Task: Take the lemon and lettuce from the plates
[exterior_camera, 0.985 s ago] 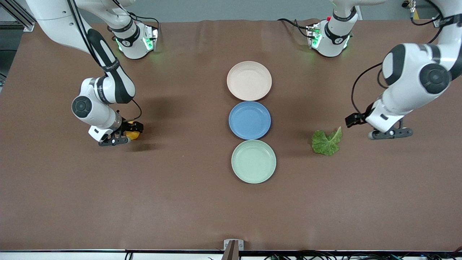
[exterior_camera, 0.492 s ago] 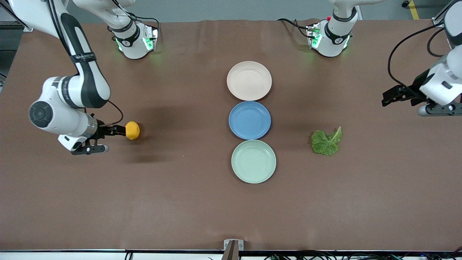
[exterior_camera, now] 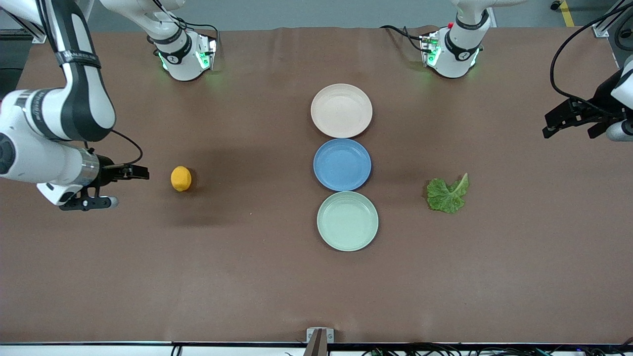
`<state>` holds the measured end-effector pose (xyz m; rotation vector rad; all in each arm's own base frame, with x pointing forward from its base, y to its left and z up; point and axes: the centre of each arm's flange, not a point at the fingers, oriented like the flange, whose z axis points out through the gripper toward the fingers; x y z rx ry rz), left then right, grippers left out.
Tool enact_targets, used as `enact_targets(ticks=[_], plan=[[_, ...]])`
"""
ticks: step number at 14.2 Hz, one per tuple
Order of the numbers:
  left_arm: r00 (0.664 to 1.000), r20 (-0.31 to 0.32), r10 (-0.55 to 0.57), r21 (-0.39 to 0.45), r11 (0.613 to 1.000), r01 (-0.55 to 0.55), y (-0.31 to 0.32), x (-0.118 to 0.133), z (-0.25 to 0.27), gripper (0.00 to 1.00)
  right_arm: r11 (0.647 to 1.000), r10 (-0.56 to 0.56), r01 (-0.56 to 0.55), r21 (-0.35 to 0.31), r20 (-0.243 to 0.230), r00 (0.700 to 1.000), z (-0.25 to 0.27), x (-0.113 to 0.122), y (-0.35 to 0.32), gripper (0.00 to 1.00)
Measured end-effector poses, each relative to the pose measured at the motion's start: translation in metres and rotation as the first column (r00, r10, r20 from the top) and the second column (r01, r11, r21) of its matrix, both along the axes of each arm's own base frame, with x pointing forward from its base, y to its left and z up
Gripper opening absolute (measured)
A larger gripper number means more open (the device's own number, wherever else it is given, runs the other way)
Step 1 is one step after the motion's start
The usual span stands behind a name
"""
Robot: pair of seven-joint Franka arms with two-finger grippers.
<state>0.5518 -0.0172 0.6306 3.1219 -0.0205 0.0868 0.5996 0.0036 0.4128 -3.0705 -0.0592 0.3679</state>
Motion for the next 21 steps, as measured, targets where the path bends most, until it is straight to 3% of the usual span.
enact_targets(ticks=[3, 7, 11, 16, 19, 21], plan=[[1.000, 0.010, 0.000, -0.003, 1.000, 0.000, 0.001, 0.011, 0.002, 1.00, 0.998, 0.017, -0.017, -0.066, -0.007, 1.000, 0.050, 0.006, -0.006, 1.00], [1.000, 0.028, 0.006, -0.005, 1.000, -0.006, 0.004, 0.018, 0.009, 1.00, 0.997, 0.016, -0.010, -0.078, 0.071, 0.997, 0.109, 0.016, -0.008, 1.00], [0.999, 0.033, 0.009, -0.005, 1.000, -0.008, 0.006, 0.017, 0.013, 1.00, 0.997, 0.014, -0.005, -0.080, 0.119, 0.993, 0.137, 0.021, -0.009, 1.00], [0.999, 0.032, 0.014, -0.005, 1.000, -0.014, 0.009, 0.017, 0.013, 1.00, 0.997, 0.010, -0.006, -0.075, 0.048, 0.999, 0.136, 0.012, -0.009, 1.00], [0.999, 0.031, 0.015, -0.005, 1.000, -0.015, 0.009, 0.017, 0.013, 1.00, 0.997, 0.001, 0.003, -0.073, 0.052, 0.999, 0.140, 0.010, -0.014, 1.00], [0.999, 0.030, 0.015, -0.005, 1.000, -0.015, 0.010, 0.017, 0.013, 1.00, 0.997, -0.004, 0.010, -0.072, 0.083, 0.997, 0.147, 0.005, -0.017, 1.00]])
